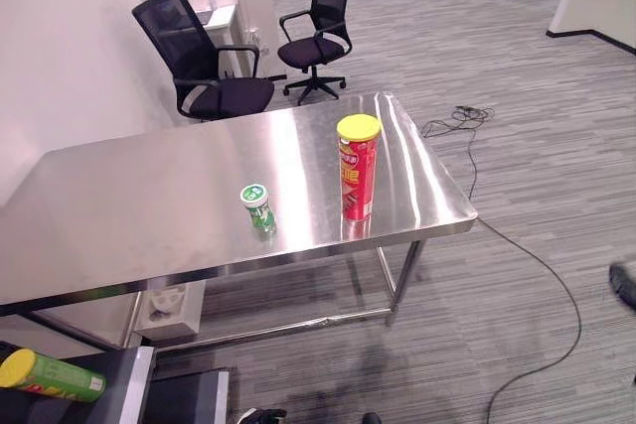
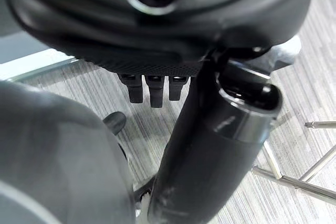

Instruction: Put the goods on the table back onto the shelves and tidy them up.

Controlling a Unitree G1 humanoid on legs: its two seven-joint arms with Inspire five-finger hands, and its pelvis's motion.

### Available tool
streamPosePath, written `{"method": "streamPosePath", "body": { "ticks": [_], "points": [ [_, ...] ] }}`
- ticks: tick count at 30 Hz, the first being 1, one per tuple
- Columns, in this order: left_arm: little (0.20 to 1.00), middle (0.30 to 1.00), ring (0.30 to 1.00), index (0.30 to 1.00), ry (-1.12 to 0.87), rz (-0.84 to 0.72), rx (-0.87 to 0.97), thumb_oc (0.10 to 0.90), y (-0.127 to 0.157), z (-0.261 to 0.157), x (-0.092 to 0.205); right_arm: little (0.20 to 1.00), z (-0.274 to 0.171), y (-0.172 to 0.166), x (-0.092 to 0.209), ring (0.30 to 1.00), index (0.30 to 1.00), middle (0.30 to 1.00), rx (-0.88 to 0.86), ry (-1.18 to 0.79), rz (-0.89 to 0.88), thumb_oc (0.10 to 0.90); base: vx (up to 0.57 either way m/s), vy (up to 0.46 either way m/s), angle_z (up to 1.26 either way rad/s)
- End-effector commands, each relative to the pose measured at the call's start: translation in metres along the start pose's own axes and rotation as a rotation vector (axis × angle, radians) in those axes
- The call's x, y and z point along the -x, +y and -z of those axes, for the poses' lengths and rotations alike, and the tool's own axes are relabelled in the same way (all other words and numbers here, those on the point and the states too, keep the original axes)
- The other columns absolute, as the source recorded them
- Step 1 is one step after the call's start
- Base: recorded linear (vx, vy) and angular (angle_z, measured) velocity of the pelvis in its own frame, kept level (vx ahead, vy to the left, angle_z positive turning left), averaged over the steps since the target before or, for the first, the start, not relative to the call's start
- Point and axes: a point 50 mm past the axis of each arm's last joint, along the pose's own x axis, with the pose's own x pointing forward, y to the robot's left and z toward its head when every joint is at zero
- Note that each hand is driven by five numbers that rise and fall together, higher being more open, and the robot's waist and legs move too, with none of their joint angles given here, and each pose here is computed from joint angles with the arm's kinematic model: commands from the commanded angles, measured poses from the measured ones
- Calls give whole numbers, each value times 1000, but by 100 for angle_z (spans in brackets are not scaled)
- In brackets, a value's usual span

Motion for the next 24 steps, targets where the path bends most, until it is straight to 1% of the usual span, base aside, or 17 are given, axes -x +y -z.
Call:
{"method": "streamPosePath", "body": {
  "ticks": [1,3,4,5,6,7,9,10,14,15,16,19,21,24],
  "points": [
    [900,900,900,900,11,-50,-73,800,20,-1,1,900,-55,-1,-16,900,900,900,-24,-333,39,800,10,0,10],
    [900,900,900,900,10,-55,-92,800,22,-2,1,900,-85,9,-24,900,900,900,-30,-463,-11,800,9,-6,21],
    [900,900,900,900,4,-57,-91,800,22,-3,1,900,-96,11,-28,900,900,900,-77,-501,-33,800,2,-10,19],
    [900,900,900,900,3,-57,-90,800,22,-4,1,900,-96,11,-29,900,900,900,-79,-502,-34,800,-4,-17,18],
    [900,900,900,900,2,-54,-99,800,22,-3,1,900,-102,14,-34,900,900,900,-170,-523,-49,800,-3,-14,27],
    [900,900,900,900,4,-53,-99,800,22,-2,1,900,-104,16,-37,900,900,900,-216,-527,-63,800,-3,-14,42],
    [900,900,900,900,7,-55,-102,800,23,-2,1,900,-104,21,-42,900,900,900,-246,-520,-87,800,-5,-5,38],
    [900,900,900,900,12,-57,-99,800,25,0,2,900,-106,33,-47,900,900,900,-275,-504,-161,800,-8,-6,20],
    [900,900,900,900,14,-51,-104,800,24,0,2,900,-110,52,-55,900,900,900,-351,-492,-257,800,-7,-4,17],
    [900,900,900,900,17,-40,-119,800,22,0,2,900,-109,68,-60,900,900,900,-427,-456,-320,800,-3,-1,25],
    [900,900,900,900,20,-37,-120,800,21,1,2,900,-109,74,-62,900,900,900,-445,-446,-338,800,0,0,0],
    [900,900,900,900,19,-37,-117,800,21,0,1,900,-112,88,-62,900,900,900,-504,-440,-391,800,5,2,7],
    [900,900,900,900,19,-38,-115,800,20,0,1,900,-116,90,-62,900,900,900,-526,-451,-402,800,8,6,17],
    [900,900,900,900,23,-43,-86,800,20,2,2,900,-128,96,-59,900,900,900,-612,-495,-431,800,6,5,2]
  ]
}}
